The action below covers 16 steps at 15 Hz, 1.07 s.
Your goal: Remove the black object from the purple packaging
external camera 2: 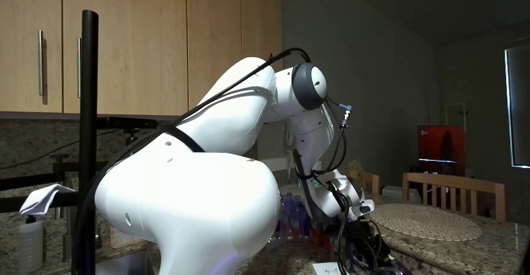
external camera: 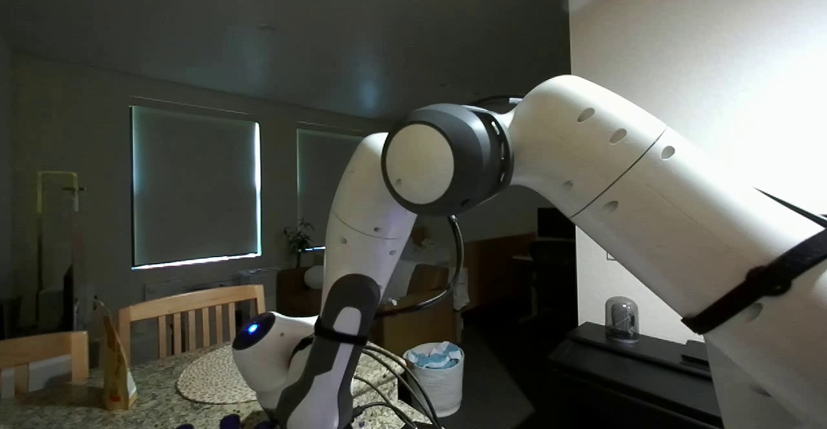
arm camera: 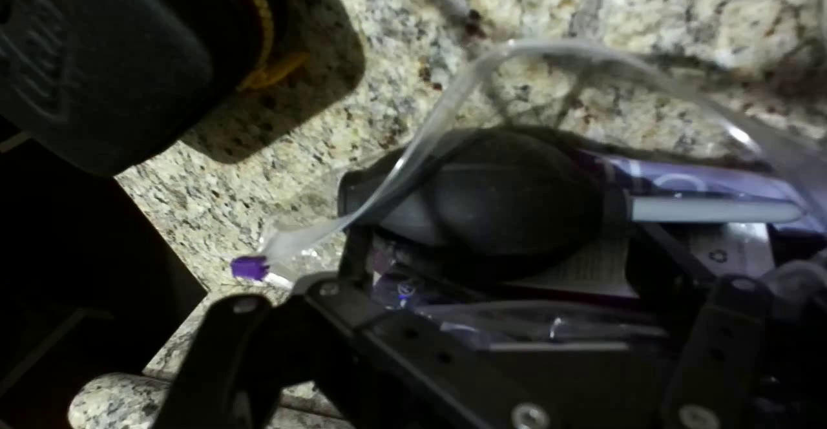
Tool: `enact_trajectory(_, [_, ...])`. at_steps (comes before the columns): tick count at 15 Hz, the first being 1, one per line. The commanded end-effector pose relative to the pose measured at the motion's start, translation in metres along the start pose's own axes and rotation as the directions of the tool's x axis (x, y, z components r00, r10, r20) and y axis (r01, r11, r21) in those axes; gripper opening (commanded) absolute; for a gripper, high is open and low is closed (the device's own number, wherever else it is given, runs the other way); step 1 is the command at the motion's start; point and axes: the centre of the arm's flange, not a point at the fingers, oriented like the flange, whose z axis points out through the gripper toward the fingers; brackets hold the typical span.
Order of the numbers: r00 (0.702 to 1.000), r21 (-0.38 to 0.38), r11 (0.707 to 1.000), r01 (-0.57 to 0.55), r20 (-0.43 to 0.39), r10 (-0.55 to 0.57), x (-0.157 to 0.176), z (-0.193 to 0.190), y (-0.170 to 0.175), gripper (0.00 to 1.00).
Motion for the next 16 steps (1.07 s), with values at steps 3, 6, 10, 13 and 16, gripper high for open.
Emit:
enact_trajectory(3, [0.998, 0.22, 0.974, -0.055, -0.019, 0.06, 0.0, -0.024, 0.033, 1.0])
enact_trajectory(6, [0.995, 0.291, 0.952, -0.096, -0.011, 0.103, 0.005, -0.027, 0.05, 1.0])
enact_trajectory(10, [0.99, 0.36, 0.922, -0.141, 0.033, 0.138, 0.009, -0.026, 0.061, 1.0])
enact_trajectory(13, [0.987, 0.402, 0.901, -0.161, 0.058, 0.151, 0.009, -0.031, 0.065, 1.0])
enact_trajectory(16, [0.975, 0.409, 0.886, -0.219, 0.066, 0.21, 0.022, -0.038, 0.079, 1.0])
